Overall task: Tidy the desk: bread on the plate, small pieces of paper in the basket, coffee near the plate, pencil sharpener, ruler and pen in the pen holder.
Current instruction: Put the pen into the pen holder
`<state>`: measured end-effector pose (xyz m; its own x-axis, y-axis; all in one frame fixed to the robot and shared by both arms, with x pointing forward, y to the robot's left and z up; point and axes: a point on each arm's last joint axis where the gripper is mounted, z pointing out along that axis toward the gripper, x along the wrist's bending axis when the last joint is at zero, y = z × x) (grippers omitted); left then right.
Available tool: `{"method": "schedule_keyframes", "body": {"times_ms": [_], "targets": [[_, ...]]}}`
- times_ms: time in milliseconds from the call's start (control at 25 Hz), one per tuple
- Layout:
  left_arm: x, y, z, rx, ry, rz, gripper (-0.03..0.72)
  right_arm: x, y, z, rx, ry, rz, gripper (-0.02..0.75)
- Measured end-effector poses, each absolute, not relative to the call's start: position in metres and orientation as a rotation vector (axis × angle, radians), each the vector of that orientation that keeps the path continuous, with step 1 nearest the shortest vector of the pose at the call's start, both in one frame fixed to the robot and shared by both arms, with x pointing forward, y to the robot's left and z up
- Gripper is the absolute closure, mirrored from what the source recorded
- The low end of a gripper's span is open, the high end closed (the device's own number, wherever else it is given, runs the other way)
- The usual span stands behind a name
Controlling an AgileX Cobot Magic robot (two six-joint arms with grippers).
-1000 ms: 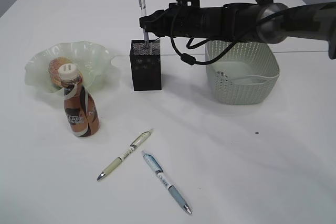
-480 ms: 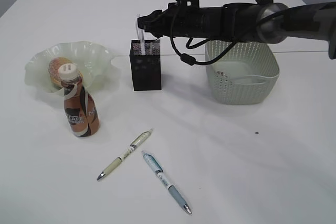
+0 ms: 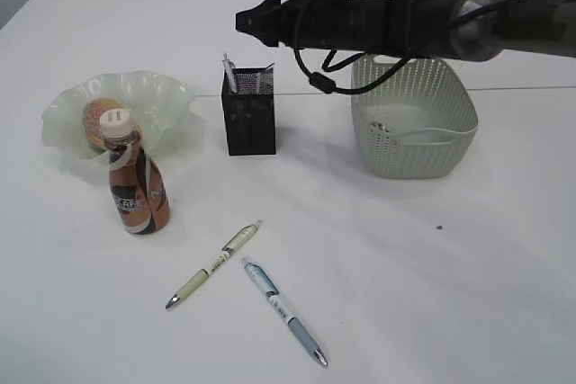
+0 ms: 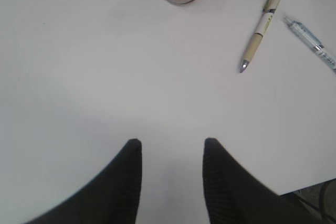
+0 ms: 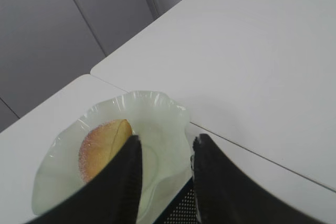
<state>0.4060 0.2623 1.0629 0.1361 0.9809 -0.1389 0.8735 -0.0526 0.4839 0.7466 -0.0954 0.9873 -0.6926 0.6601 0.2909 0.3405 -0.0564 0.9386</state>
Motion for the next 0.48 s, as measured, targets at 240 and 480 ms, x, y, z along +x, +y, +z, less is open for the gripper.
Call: {"method": "schedule_keyframes", "body": {"times_ms": [240, 480], "targets": [[0.406, 0.262, 1.063, 1.967, 1.777, 0.314, 0.398, 0.730, -0.107, 1.036, 1.151, 2.046, 1.750, 0.489], [0.406, 0.262, 1.063, 1.967, 1.778, 0.311, 0.398, 0.696, -0.114, 1.063, 1.348, 2.342, 1.535, 0.489]]}}
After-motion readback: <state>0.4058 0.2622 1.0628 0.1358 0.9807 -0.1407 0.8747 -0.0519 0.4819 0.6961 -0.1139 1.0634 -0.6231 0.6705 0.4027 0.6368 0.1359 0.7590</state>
